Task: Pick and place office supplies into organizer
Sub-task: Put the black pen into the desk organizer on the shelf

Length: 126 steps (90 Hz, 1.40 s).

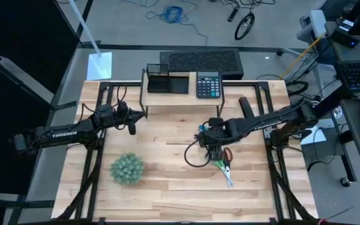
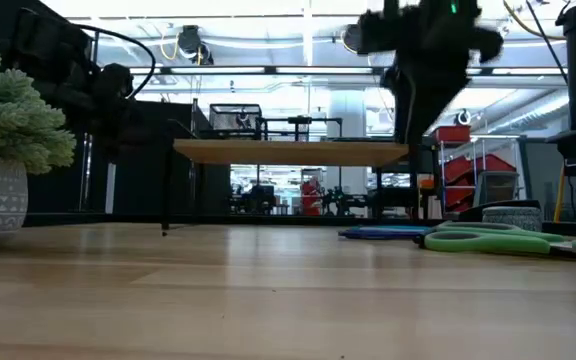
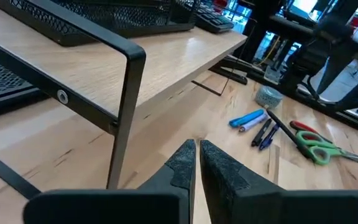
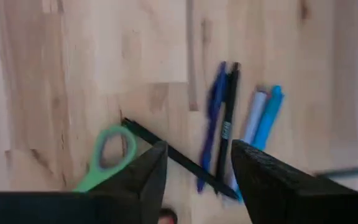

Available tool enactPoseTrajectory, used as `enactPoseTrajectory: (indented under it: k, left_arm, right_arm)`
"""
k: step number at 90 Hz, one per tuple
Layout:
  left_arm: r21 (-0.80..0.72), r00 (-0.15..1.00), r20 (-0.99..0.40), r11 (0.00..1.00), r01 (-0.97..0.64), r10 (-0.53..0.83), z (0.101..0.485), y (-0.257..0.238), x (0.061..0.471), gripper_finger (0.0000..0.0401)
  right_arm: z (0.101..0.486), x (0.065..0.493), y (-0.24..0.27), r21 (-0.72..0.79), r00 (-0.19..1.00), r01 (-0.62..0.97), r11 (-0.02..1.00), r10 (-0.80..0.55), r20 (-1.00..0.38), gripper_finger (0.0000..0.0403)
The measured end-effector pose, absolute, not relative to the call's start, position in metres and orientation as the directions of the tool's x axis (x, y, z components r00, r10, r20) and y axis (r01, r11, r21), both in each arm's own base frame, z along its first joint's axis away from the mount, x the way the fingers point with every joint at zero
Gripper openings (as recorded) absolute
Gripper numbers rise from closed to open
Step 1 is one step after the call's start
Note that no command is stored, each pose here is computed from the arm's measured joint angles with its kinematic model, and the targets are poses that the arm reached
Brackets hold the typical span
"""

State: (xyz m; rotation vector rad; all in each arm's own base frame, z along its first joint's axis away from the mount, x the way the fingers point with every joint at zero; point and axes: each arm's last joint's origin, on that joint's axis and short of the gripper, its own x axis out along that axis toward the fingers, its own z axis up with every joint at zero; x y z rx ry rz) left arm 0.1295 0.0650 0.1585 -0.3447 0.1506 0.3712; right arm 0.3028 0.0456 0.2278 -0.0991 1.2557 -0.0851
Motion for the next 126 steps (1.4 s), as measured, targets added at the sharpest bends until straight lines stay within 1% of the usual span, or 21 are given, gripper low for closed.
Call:
enactPoseTrajectory:
  k: [8,26,43,60,75,86,102,114,126]
  left_arm:
    - [-0.302,0.922,-0.207,0.875,-0.379,0.329,0.158,0.065,0.129,0.0010]
    - [-0.296,0.925,-0.206,0.880,-0.371,0.321,0.159,0.065,0.130,0.0010]
    - [-0.296,0.925,-0.206,0.880,-0.371,0.320,0.158,0.065,0.130,0.0010]
    - [-0.296,0.926,-0.206,0.881,-0.369,0.318,0.159,0.065,0.130,0.0010]
    - [-0.296,0.926,-0.206,0.881,-0.368,0.317,0.159,0.065,0.130,0.0010]
    - [-0.298,0.926,-0.207,0.881,-0.367,0.316,0.158,0.065,0.130,0.0010]
    - [-0.299,0.927,-0.206,0.882,-0.365,0.314,0.159,0.065,0.130,0.0010]
    - [-0.299,0.927,-0.207,0.881,-0.365,0.314,0.158,0.065,0.130,0.0010]
    - [-0.299,0.927,-0.206,0.882,-0.365,0.314,0.159,0.065,0.130,0.0010]
  right_arm:
    - [0.209,0.298,0.046,-0.095,0.298,-0.023,0.995,-0.084,-0.951,0.0166]
    - [0.180,0.287,0.044,-0.105,0.283,-0.070,0.992,-0.081,-0.956,0.0156]
    - [0.175,0.290,0.044,-0.125,0.340,-0.124,0.984,-0.076,-0.937,0.0156]
    - [0.174,0.290,0.044,-0.131,0.338,-0.152,0.980,-0.073,-0.938,0.0155]
    - [0.158,0.296,0.045,-0.130,0.304,-0.171,0.977,-0.073,-0.950,0.0155]
    - [0.144,0.299,0.047,-0.101,0.256,-0.204,0.974,-0.047,-0.966,0.0155]
    - [0.139,0.301,0.048,-0.095,0.246,-0.210,0.973,-0.042,-0.968,0.0153]
    - [0.139,0.301,0.046,-0.089,0.245,-0.194,0.977,-0.039,-0.969,0.0133]
    - [0.137,0.301,0.043,-0.051,0.237,-0.118,0.992,-0.022,-0.971,0.0091]
